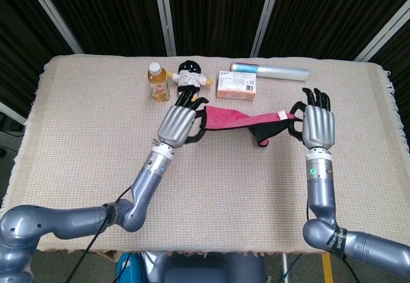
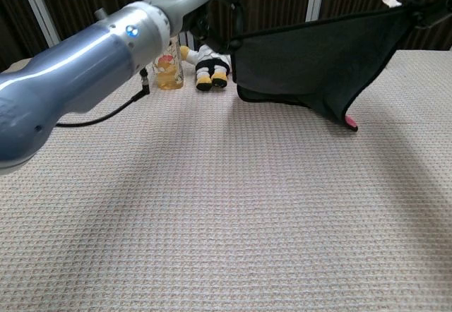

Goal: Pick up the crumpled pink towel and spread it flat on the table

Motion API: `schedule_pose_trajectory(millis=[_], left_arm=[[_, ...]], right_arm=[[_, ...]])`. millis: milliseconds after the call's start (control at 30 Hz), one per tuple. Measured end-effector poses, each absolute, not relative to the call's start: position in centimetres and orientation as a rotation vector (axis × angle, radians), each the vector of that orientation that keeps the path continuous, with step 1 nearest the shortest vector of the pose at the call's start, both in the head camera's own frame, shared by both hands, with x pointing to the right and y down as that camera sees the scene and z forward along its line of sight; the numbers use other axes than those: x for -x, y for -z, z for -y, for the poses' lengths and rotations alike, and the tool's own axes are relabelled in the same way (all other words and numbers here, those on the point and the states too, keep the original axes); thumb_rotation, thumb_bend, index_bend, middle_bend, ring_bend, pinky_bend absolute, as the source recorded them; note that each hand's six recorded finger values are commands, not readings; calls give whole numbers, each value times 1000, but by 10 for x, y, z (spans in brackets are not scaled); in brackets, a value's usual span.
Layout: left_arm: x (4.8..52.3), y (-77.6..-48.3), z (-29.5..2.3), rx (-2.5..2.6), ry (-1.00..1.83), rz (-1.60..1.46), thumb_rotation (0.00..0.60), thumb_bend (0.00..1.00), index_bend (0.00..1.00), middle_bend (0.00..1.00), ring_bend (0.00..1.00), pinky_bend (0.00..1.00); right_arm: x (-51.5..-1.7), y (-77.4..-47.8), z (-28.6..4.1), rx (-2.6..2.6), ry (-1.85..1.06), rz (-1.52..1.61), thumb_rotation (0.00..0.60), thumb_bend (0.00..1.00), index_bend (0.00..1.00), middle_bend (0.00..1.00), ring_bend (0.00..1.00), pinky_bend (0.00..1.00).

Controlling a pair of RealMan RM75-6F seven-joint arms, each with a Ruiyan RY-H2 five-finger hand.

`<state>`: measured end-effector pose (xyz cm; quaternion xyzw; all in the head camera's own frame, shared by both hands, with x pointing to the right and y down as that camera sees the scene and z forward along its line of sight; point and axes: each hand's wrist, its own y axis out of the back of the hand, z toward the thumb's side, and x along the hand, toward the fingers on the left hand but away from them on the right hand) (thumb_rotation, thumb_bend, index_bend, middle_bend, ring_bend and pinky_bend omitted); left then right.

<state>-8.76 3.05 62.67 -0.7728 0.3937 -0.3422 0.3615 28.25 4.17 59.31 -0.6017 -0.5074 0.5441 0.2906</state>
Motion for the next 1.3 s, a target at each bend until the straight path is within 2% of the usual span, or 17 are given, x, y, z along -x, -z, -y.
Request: schedule_pose_trajectory(millis=[200,467,800,1300], left_arm=[[117,-642,-73,2086,943,-972,600,477,605,209,0,0],[123,-650,-111,2169,962,-915,600,478,605,210,0,0],[113,-654,-128,2220,954,-933,600,478,606,210,0,0],[116,-657,-156,2273,964,-913,600,477,606,210,0,0]], right_arm=[[-285,-603,-75,1651,-1472,1282,600,586,659,153,0,0],[-278,-622,-121,1734,-1490,1210,600,585,659,152,0,0],[-276,-641,-150,1780,-1524,1176,600,586,659,153,0,0],[-277,-647,-186,1826,-1540,1144,600,586,659,153,0,0]])
